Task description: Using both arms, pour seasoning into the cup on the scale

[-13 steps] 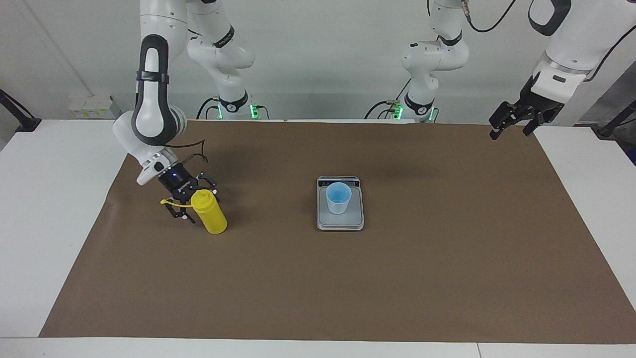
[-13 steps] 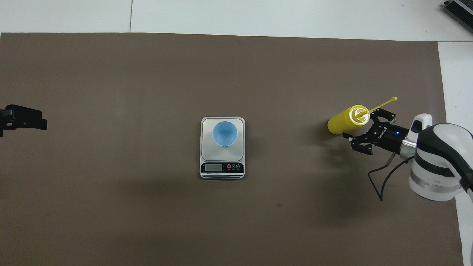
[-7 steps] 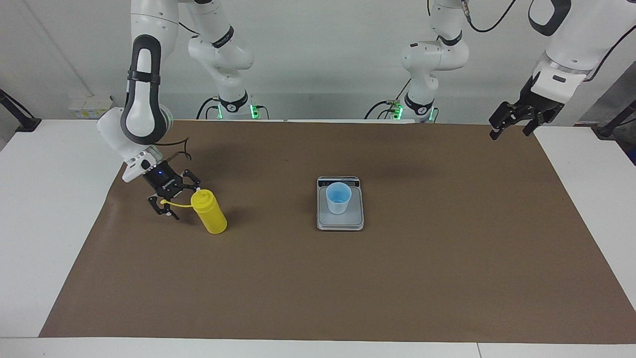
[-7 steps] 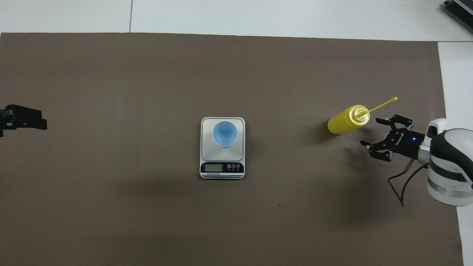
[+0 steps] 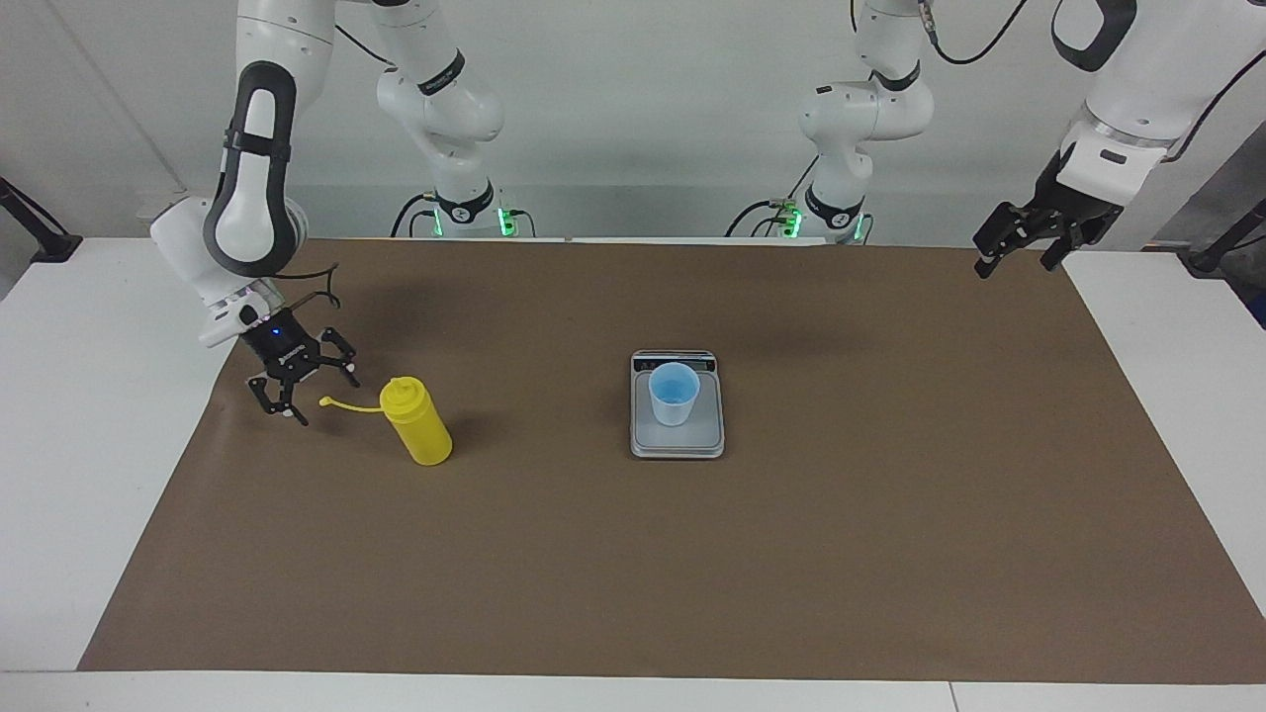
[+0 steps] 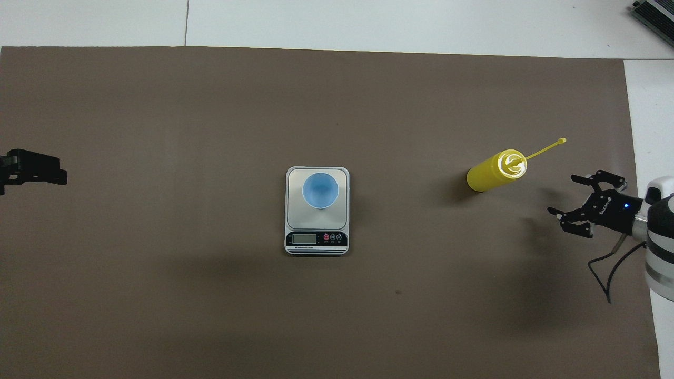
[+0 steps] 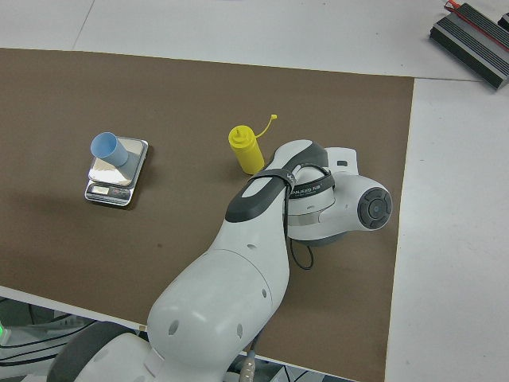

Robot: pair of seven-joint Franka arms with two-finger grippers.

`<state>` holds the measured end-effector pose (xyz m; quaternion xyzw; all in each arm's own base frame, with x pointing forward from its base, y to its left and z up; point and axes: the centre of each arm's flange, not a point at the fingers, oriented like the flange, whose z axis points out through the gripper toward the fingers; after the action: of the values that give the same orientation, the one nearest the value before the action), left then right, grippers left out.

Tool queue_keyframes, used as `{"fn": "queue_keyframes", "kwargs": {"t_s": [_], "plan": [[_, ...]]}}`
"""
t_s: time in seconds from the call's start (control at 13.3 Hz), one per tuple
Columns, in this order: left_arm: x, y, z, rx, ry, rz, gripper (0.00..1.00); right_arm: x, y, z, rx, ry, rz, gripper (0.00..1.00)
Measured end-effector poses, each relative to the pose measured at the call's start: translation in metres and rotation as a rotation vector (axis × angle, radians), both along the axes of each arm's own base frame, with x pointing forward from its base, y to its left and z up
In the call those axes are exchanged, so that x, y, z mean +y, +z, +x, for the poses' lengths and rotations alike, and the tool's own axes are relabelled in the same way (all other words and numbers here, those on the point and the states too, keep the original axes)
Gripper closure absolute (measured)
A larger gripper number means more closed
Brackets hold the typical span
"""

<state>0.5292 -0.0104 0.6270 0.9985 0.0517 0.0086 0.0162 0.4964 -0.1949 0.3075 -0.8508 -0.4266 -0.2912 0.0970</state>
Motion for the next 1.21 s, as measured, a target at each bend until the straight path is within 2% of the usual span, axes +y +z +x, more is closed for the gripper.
{"fn": "queue_keyframes", "kwargs": {"t_s": [0.15,0.75,1.21], "plan": [[0.0,0.0,0.0,0.0,0.0,0.0,0.0,-0.006,0.014,0.003,0.014,-0.005,-0.029,0.0],[0.0,0.0,0.0,0.0,0.0,0.0,0.0,-0.005,0.085,0.018,0.173,-0.16,-0.032,0.0],[0.0,0.0,0.0,0.0,0.0,0.0,0.0,0.065,0.161,0.027,0.307,-0.377,-0.09,0.0]]}}
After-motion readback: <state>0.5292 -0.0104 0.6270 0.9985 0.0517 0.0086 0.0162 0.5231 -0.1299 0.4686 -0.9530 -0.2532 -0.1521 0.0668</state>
